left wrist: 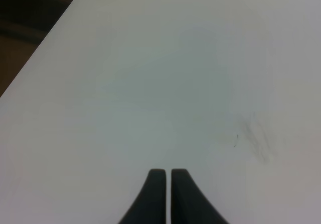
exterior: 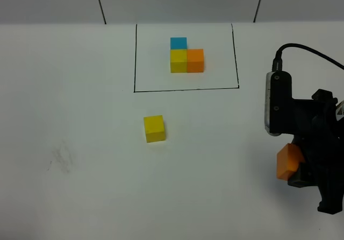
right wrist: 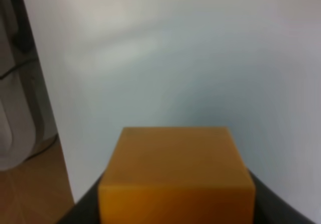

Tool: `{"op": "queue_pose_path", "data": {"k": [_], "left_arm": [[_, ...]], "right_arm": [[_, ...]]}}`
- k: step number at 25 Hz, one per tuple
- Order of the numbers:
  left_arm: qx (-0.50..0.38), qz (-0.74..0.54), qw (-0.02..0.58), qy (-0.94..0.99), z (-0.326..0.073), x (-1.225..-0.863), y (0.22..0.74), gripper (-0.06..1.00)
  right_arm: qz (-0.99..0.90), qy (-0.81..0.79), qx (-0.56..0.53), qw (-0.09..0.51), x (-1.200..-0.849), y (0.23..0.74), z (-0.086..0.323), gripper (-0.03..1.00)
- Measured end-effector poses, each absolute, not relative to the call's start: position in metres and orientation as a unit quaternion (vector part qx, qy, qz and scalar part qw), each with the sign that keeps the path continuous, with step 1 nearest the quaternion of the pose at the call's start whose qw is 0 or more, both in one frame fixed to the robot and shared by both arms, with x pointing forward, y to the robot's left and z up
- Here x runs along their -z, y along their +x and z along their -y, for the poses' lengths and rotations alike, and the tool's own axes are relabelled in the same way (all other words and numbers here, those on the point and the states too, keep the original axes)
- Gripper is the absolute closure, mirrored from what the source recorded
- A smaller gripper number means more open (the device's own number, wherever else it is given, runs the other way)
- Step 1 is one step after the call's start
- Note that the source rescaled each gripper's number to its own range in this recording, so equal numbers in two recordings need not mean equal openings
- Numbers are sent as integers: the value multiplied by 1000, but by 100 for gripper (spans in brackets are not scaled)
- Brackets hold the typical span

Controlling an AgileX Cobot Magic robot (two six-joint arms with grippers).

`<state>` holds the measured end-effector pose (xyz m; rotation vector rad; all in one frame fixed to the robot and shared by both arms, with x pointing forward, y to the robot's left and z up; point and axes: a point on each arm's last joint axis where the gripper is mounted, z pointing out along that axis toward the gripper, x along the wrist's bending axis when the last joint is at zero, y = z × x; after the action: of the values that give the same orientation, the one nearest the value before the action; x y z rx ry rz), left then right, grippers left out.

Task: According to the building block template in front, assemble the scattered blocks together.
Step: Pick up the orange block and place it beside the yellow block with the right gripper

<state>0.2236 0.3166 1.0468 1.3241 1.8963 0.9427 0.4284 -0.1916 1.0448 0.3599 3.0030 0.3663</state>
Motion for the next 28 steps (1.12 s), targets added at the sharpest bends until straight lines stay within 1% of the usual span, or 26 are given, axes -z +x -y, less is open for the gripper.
{"op": "queue_pose_path", "data": {"k": [2,6,11,14,20,23,25,28], "left_arm": [[-358,-720,316,503,-317,-1047,224,94],[-358,-720,316,503,-317,-1047,224,94],[-358,-720,316,503,-317,-1047,224,94],[-358,-720,316,503,-317,-1047,224,94],[-358,-720,316,503,-317,-1047,224,94],[-358,-720,316,503,-317,-1047,224,94],[-358,-720,316,503,-317,-1047,224,94],[-358,-720,316,503,-317,-1047,224,94]], "right_arm": [[-984,124,-120,44,-1043,428,191,45],[-981,137,-122,67,-1043,435,191,45],[-979,140,-122,83,-1050,456,182,45],[-980,136,-119,83,-1051,473,174,45],[-987,89,-109,74,-1042,505,154,45],[-989,57,-107,83,-1038,516,138,45],[-989,38,-106,93,-1031,523,128,45],[-991,17,-101,90,-1017,530,115,45]]}}
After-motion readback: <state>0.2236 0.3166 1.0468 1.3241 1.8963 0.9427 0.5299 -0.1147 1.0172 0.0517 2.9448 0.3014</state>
